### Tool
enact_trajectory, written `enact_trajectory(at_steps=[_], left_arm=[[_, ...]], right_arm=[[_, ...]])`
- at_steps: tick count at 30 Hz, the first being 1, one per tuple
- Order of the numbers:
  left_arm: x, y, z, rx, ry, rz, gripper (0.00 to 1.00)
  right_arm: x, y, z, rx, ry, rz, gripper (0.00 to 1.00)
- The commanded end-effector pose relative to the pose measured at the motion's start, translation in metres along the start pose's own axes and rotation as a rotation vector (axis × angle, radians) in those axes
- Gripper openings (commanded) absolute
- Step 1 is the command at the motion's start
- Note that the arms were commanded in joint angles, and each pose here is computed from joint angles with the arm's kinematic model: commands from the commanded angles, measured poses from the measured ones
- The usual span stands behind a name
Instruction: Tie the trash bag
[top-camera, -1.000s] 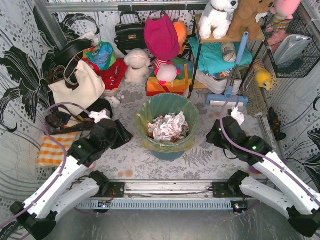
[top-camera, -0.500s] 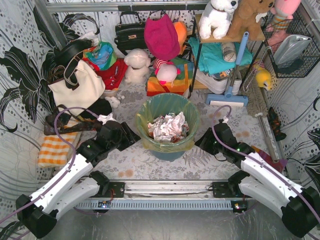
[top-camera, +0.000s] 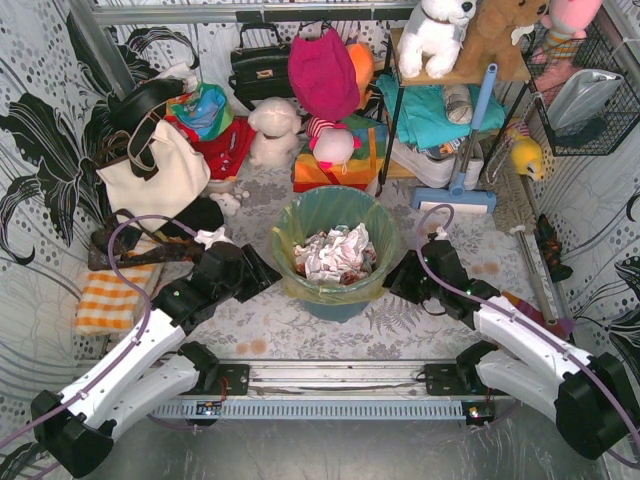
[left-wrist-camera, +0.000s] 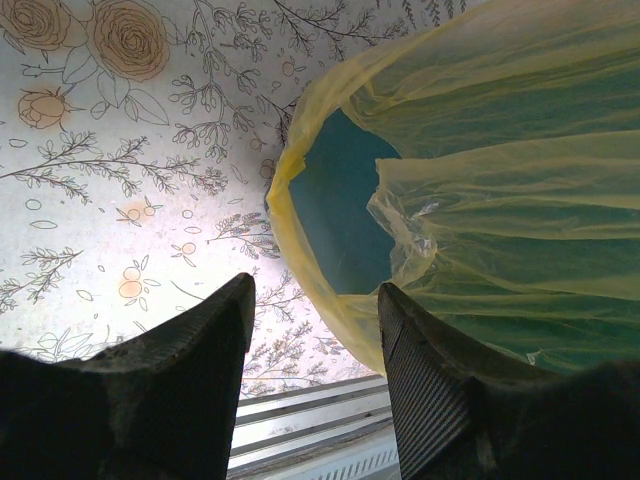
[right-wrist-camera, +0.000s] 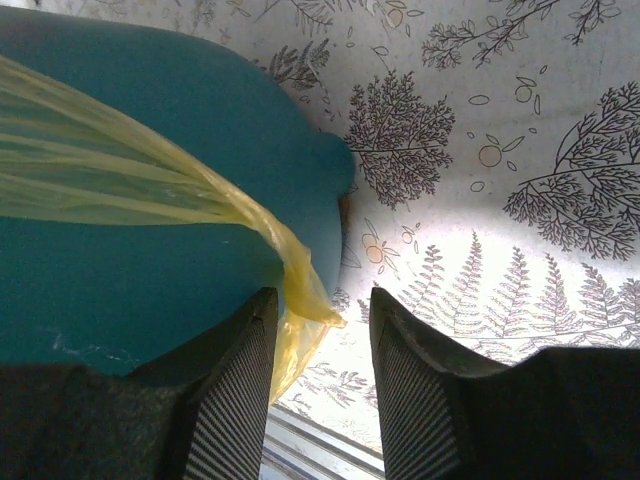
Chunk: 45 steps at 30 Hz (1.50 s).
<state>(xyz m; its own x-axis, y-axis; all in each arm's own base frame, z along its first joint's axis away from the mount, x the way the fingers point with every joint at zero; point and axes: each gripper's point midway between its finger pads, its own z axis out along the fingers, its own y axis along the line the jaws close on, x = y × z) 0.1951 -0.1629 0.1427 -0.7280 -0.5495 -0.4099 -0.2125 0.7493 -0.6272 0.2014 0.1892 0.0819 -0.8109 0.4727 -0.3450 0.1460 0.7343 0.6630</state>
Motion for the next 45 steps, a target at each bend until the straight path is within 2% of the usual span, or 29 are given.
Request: enact_trajectory(at_steps=[1,8,14,15,16,29,36,45], left_arm=[[-0.005,-0.008,-0.002,0.035,-0.018,-0.007,0.61],[-0.005,-0.007,-0.002,0.032,-0.019,-0.007,0.61],[-0.001,-0.004,0.002,0.023,-0.008,-0.005,0.61],[-0.001,-0.003,0.002,0.022,-0.009,-0.003,0.61],[-0.001,-0.002,0.002,0.019,-0.008,-0.003,0.61],[0.017,0.014,0.030,0.016,0.036,0.001,0.61],[0.015,0.006,0.043,0.062,0.018,0.018,0.61],[0.005,0.000,0.063,0.123,-0.055,0.045,0.60]], right_arm=[[0.000,0.006,0.007,-0.032,0.011,0.006,0.41],[0.006,-0.003,0.016,-0.011,0.038,0.018,0.31],[0.006,-0.011,0.016,0.016,0.027,0.023,0.10],[0.005,-0.013,0.016,0.022,0.024,0.025,0.03],[0.004,-0.014,0.015,0.025,0.019,0.025,0.00],[-0.045,-0.010,0.000,0.090,-0.076,-0.022,0.00],[-0.068,0.006,0.012,0.077,-0.051,-0.058,0.00],[-0.071,0.013,0.021,0.062,-0.016,-0.072,0.00]])
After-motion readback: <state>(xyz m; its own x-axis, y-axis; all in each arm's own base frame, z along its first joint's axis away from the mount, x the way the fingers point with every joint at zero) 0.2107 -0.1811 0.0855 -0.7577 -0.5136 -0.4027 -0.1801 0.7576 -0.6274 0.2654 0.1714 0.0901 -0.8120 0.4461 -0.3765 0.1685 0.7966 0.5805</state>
